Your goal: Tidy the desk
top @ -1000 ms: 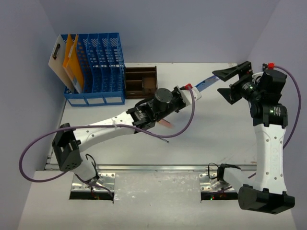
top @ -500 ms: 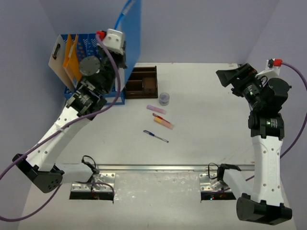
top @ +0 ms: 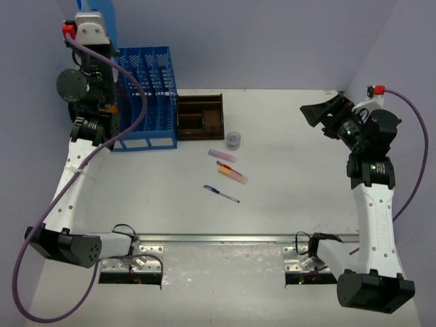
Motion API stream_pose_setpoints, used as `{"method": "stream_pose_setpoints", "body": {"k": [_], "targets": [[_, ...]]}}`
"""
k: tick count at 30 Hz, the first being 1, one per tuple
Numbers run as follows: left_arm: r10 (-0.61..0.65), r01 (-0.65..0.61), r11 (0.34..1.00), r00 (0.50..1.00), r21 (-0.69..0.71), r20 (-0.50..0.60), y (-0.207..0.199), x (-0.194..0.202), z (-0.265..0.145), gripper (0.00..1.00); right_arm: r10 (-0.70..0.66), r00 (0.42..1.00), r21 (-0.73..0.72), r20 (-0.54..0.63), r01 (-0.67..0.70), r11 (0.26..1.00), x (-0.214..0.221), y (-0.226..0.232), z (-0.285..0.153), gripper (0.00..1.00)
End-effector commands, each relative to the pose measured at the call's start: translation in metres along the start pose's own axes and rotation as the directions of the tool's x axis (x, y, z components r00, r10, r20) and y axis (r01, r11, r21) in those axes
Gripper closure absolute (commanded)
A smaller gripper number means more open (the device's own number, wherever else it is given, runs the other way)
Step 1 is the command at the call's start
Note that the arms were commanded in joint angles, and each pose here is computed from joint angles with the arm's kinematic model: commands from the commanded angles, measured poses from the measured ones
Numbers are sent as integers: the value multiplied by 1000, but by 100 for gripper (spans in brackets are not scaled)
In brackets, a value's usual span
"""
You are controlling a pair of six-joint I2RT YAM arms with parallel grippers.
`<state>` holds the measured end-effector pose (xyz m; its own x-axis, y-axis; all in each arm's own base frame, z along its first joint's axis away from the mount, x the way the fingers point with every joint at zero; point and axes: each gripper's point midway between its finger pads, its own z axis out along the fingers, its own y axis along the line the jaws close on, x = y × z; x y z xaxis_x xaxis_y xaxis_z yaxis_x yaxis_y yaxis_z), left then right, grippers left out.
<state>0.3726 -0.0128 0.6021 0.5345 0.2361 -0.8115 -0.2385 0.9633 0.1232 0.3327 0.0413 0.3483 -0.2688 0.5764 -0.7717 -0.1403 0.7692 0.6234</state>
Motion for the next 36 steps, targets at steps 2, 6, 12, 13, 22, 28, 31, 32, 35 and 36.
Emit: {"method": "stream_pose_setpoints", "body": {"k": [2,6,12,13,22,28,31,32,35,36], "targets": [[-44,55,997,976,-48,212,45,-36,28,100,-66,997,-55,35,68,996,-8,10,0,1],[-141,134,990,977,55,162,59,4,52,100,-73,997,-56,22,74,996,-5,9,0,1],[-279,270,958,956,97,88,79,45,63,100,-84,996,-53,8,84,995,-2,7,2,1],[-298,290,952,951,101,82,79,48,62,100,-80,997,-52,0,80,995,0,5,3,1],[-311,300,946,947,123,81,74,72,62,100,-54,998,-59,-32,52,997,8,1,8,1],[-265,249,955,960,159,88,66,90,56,100,-53,998,-69,-40,50,996,7,4,9,1],[-235,219,963,967,158,95,67,95,54,100,-48,998,-77,-51,44,996,9,5,9,1],[-230,213,964,968,158,96,67,97,53,100,-42,998,-76,-54,38,996,9,4,10,1],[-216,198,967,970,158,107,67,100,54,100,-29,998,-79,-64,24,997,11,4,12,1],[-215,197,968,970,155,110,68,102,55,100,-28,997,-80,-66,23,997,11,4,12,1]]}}
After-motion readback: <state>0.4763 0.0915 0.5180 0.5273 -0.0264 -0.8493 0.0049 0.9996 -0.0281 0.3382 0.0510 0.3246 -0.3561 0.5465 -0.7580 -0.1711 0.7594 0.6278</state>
